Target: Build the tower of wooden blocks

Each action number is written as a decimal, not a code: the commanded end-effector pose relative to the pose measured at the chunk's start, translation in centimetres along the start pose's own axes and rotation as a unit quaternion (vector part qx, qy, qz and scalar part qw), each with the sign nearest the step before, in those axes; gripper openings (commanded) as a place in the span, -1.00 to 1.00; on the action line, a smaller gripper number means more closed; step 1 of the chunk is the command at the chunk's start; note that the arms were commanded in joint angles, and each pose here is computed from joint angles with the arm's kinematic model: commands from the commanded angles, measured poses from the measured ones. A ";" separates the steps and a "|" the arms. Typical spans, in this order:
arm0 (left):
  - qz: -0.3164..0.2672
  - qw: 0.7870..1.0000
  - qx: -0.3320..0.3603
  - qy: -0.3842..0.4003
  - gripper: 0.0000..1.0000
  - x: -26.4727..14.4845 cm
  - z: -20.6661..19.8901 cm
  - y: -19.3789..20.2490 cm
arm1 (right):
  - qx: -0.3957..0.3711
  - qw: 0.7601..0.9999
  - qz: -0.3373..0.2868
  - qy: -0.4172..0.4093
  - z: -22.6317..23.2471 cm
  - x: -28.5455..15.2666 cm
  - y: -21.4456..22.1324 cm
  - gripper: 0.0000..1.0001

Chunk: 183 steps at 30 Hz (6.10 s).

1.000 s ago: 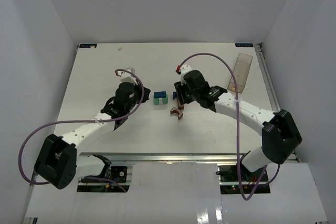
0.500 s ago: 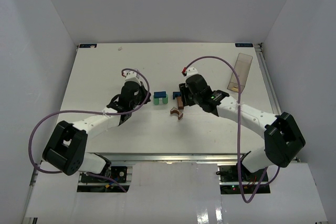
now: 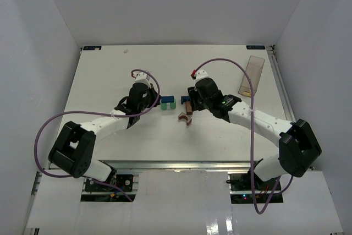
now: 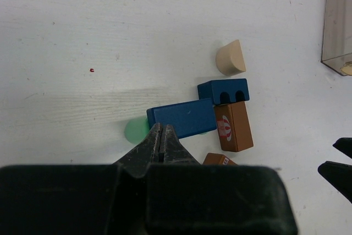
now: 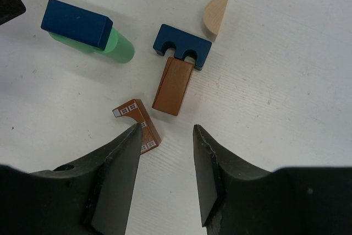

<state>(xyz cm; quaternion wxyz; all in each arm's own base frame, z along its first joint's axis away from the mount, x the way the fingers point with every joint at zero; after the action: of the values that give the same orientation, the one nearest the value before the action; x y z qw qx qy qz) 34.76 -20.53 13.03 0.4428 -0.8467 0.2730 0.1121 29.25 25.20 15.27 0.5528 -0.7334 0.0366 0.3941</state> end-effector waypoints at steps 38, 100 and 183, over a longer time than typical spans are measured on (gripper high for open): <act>-0.094 0.995 -0.012 0.009 -0.73 -4.3 -0.8 -4.2 | 0.024 0.999 0.000 0.026 -2.8 6.6 -3.4 0.02; -0.016 0.987 0.003 0.158 0.60 -12.3 -2.4 1.3 | -0.184 0.958 0.085 -0.201 5.6 7.3 5.6 0.20; 0.197 0.910 -0.099 0.350 -0.53 -14.9 -8.3 6.8 | -0.137 0.962 -0.169 -0.168 12.2 -7.7 1.2 -0.75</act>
<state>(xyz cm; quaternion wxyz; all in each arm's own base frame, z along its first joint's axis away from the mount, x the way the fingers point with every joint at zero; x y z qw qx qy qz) 18.79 -24.45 18.47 0.2019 -0.8168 0.5390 -0.0408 16.58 31.07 16.72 0.4864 -0.7302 -0.2183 0.4273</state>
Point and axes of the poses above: each gripper's point midway between its finger pads, its own x axis out along the fingers, its own z axis along the line the jaws close on, y = z × x, the point moved 2 cm from there along -x, back along the fingers, and after that the axes turned 11 degrees about -x, right-handed, at the moved point
